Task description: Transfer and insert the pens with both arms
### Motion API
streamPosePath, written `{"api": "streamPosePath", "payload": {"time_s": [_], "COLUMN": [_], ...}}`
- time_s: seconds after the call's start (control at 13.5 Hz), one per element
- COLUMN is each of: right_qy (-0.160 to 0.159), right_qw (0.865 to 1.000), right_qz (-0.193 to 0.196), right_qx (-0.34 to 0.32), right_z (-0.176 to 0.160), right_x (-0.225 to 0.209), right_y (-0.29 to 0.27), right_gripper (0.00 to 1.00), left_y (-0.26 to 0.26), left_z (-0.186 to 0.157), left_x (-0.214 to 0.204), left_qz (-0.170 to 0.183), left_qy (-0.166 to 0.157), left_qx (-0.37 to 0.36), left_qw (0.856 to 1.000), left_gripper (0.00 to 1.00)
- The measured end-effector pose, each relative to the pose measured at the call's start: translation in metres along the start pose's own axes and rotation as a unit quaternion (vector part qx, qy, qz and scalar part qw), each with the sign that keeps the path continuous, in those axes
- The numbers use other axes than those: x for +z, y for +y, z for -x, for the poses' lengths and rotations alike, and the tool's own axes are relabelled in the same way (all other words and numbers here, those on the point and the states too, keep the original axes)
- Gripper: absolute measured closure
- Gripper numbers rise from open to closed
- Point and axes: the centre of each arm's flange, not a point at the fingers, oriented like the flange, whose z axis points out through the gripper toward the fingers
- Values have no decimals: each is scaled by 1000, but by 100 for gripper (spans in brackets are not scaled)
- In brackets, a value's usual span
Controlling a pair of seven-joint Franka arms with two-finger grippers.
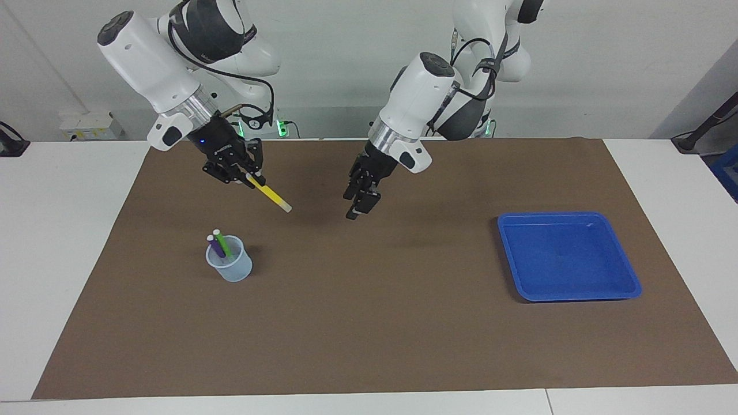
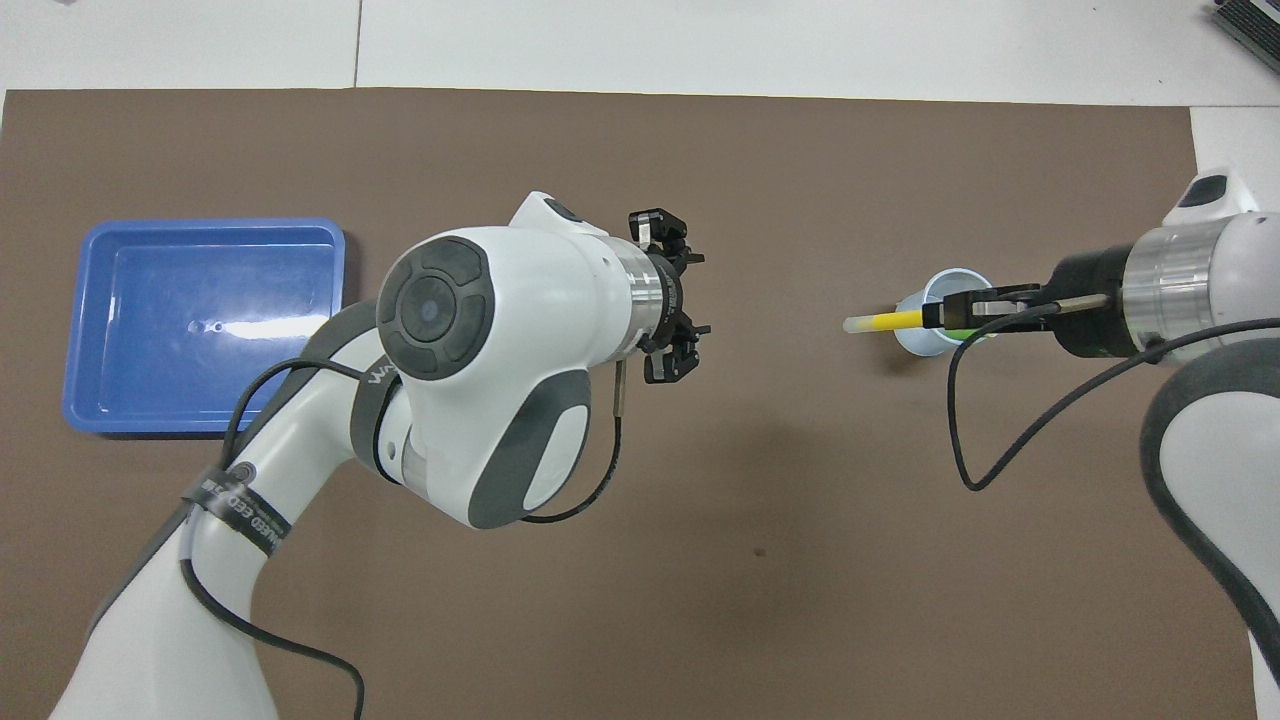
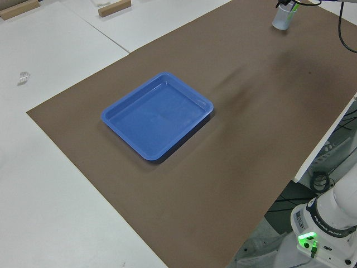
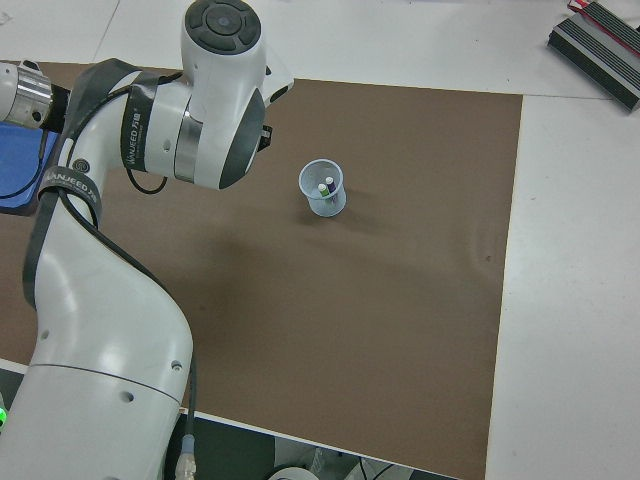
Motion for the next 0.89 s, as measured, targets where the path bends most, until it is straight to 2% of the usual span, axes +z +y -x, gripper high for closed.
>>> {"api": "streamPosePath", "payload": {"time_s": [0.3,0.52,0.74,0.89], "right_qy": [-19,-42,-54,-60], "right_qw": [995,990,987,985], "right_qz": [89,120,136,146], "right_qx": [-43,-60,-65,-69], "right_z": [2,-2,-11,-15], "right_x": [-3,16,43,59], "right_y": [37,64,81,89], "right_gripper": [78,78,78,78], "left_y": [36,56,72,72], "left_z": [-80,-142,-193,-216], "left_x": [-36,-79,-127,-161], "left_qz": [-49,-72,-63,-68], "left_qy": [41,55,64,67], "left_qx": [91,153,198,245], "left_qw": [994,984,976,965], "left_gripper": [32,32,32,32]}}
